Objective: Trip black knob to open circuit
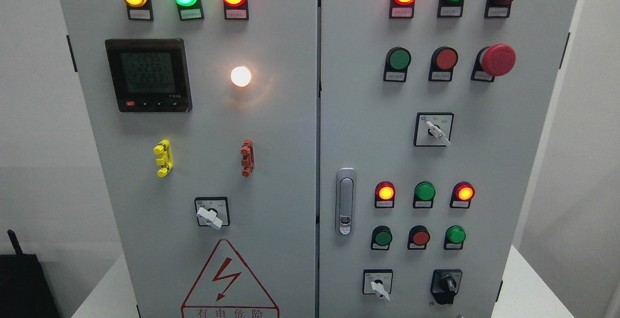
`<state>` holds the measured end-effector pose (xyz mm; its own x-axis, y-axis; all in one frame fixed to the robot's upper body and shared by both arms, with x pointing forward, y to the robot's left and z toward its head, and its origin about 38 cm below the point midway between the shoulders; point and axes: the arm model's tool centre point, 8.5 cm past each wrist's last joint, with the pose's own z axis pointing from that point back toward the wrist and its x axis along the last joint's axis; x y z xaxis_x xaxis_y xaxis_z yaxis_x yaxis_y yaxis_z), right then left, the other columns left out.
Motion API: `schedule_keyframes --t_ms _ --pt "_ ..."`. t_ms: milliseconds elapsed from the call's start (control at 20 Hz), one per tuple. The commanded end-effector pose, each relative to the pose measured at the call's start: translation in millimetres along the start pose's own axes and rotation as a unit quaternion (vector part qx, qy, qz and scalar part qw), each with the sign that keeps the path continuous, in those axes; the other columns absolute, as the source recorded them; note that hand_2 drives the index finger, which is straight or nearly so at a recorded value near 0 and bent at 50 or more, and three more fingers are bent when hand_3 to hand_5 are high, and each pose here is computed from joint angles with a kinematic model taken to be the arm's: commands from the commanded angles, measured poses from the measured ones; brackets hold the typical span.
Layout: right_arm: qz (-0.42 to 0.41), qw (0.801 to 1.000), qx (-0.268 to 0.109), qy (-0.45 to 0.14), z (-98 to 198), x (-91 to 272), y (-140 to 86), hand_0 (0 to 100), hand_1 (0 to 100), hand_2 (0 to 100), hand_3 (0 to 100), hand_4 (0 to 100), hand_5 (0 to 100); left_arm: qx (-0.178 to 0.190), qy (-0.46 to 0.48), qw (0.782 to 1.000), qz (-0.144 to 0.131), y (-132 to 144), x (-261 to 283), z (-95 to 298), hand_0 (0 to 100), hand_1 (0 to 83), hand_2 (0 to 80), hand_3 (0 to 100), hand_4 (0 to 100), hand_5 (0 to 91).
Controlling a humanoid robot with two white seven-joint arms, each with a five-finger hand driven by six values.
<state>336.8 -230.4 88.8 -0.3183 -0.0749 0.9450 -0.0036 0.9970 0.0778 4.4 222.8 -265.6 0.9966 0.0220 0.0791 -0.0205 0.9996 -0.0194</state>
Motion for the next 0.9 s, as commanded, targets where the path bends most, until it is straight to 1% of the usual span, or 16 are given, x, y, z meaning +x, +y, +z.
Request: schedule_keyframes --t_ms 0,852 --pt "0.001 1.000 -0.001 -0.025 -12 15 -1 98 84 0 94 90 92 -0.001 -0.003 1.000 0.002 -1 3 0 12 38.9 0.0 0 0 0.0" --pt "0.000 0.999 0.001 -0.032 -24 21 1 100 85 0 95 90 92 -0.001 -0.002 1.000 0.002 -1 2 0 12 38.9 0.0 0 0 0.0"
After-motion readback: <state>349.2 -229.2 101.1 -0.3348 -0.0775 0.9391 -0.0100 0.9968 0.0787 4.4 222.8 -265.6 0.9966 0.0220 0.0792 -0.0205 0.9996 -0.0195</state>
